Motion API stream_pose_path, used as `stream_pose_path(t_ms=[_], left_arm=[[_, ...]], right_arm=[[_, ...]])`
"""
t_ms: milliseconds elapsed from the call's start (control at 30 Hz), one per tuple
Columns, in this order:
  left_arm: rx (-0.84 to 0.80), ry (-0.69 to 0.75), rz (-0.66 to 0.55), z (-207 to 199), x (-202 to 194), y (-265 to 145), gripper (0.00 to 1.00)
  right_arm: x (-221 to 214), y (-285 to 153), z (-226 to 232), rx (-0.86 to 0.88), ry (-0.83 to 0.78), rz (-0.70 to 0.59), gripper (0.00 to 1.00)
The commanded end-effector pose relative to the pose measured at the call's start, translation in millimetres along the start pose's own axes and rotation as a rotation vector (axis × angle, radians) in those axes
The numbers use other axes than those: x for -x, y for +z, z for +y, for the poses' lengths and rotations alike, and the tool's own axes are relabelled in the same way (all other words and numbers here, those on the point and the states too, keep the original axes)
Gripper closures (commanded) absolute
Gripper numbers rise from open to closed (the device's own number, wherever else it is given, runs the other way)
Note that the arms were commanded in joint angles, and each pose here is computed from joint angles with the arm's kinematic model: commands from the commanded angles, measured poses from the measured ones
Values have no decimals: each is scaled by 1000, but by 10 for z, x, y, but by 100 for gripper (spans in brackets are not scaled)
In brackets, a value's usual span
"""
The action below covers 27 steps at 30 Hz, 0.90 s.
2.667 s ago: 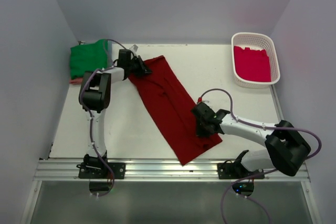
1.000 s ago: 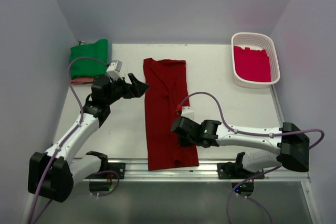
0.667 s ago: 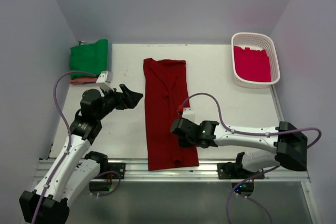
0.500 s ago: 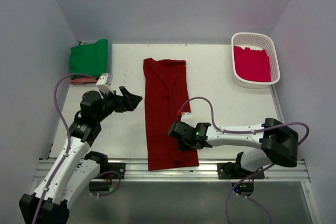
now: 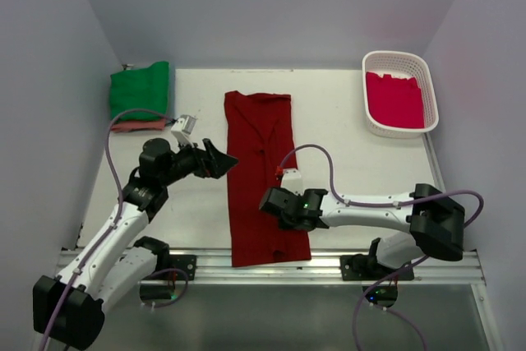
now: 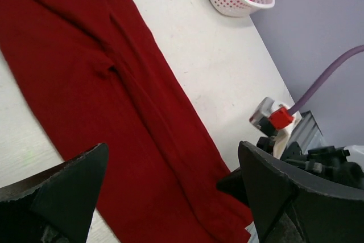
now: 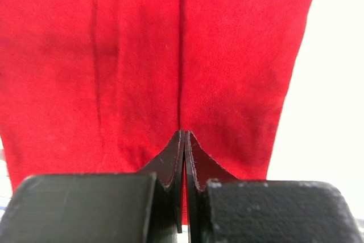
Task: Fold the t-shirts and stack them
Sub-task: Fold the tshirt
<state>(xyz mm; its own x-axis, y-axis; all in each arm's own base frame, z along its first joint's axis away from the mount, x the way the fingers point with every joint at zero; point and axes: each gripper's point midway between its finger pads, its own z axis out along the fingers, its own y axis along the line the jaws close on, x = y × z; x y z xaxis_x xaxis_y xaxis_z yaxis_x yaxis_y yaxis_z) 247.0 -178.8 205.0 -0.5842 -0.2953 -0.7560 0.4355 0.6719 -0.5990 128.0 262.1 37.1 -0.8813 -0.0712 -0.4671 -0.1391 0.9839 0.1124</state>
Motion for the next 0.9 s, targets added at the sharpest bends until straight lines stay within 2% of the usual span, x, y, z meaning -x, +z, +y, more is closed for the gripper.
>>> stream_pose_path(t_ms=[0, 167, 367, 633, 867], left_arm=[[-128, 79, -18, -175, 8, 198, 0], [-147, 51, 127, -67, -406, 643, 0], [-159, 90, 182, -249, -617, 980, 0], [-203, 127, 180, -470, -725, 1132, 4], [-191, 134, 212, -391, -936, 1198, 5]], right_arm=[[439, -223, -43, -35, -6, -171, 100], [813, -102, -327, -120, 34, -218, 100], [1218, 148, -587, -131, 109, -255, 100], [1523, 409, -399, -16, 117, -271, 100], [1477, 506, -189, 108, 113, -245, 100]])
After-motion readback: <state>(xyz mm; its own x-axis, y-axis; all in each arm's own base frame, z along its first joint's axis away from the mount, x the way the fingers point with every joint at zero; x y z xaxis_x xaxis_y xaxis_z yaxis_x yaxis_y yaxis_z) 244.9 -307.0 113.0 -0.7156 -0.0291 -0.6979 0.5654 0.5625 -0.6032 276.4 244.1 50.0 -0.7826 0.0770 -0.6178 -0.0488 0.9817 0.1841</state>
